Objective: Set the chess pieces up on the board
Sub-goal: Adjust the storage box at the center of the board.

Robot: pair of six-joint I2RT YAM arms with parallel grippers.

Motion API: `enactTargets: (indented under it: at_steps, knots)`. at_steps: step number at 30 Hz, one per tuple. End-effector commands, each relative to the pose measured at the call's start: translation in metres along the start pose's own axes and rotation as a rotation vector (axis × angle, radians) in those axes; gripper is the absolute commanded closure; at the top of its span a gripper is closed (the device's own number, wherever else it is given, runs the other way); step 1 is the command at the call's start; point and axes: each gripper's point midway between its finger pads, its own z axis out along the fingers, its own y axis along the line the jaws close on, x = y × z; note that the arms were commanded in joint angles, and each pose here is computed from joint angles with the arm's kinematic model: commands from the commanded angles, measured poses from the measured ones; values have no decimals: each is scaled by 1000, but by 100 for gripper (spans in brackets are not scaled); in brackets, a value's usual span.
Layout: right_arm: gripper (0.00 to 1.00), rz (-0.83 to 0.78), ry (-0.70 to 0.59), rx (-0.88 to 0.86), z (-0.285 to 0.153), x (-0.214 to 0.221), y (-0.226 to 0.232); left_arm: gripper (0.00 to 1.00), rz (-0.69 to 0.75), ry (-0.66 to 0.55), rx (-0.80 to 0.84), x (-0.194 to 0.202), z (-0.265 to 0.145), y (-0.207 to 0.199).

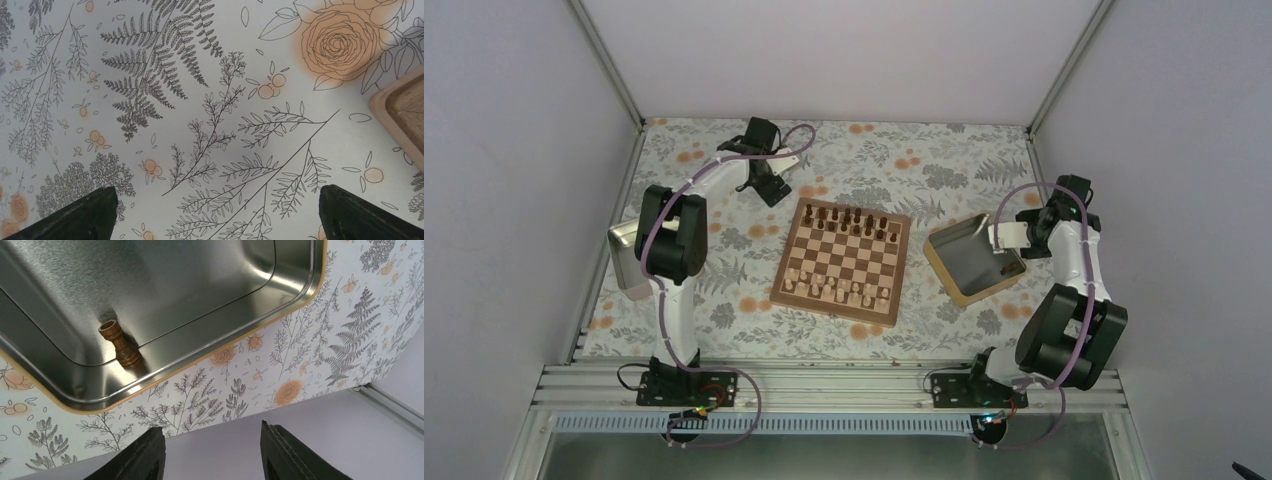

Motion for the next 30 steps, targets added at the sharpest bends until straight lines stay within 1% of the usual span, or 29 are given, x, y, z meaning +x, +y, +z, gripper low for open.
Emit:
enactTargets:
  at_steps: [1, 7, 10, 11, 12, 14, 15, 17, 19, 20, 22, 23, 29, 30]
  knots:
    - [50, -274, -31, 4, 2, -5, 3, 0, 3, -22, -17, -2, -10, 7]
    - [52, -324, -62, -119, -3, -12, 33, 0, -3, -14, 1, 2, -4, 5]
    - [51, -324, -92, -135, -4, -18, 35, 0, -2, -8, 13, 3, 1, 3]
    - [52, -311, -106, -139, -5, -21, 32, 0, -4, -4, 14, 4, 2, 3]
    - [54, -272, -126, -141, -4, -27, 28, 0, -4, -2, 16, 4, 3, 2]
    - [50, -153, -164, -183, -6, -36, 15, 0, -5, 1, 16, 4, 2, 3]
    - [48, -69, -190, -220, -4, -41, 8, 0, -6, -2, 16, 4, 1, 3]
    - [43, 151, -210, -286, 3, -48, -13, 0, -6, -3, 12, 3, -1, 4]
    - [38, 354, -171, -364, 17, -47, -27, 0, -7, -5, 7, 3, -4, 5]
    - [36, 425, -142, -395, 22, -45, -30, 0, -7, -6, 5, 2, -5, 6]
    - [42, 547, -102, -458, 32, -45, -27, 0, -8, -6, 5, 2, -6, 6]
    - [43, 585, -84, -492, 36, -47, -22, 0, -8, -5, 6, 3, -6, 5]
    - [51, 711, -38, -595, 42, -56, 7, 0, -8, -4, 10, 2, -5, 4]
    - [55, 728, -31, -599, 44, -57, 10, 0, -10, -6, 10, 2, -6, 4]
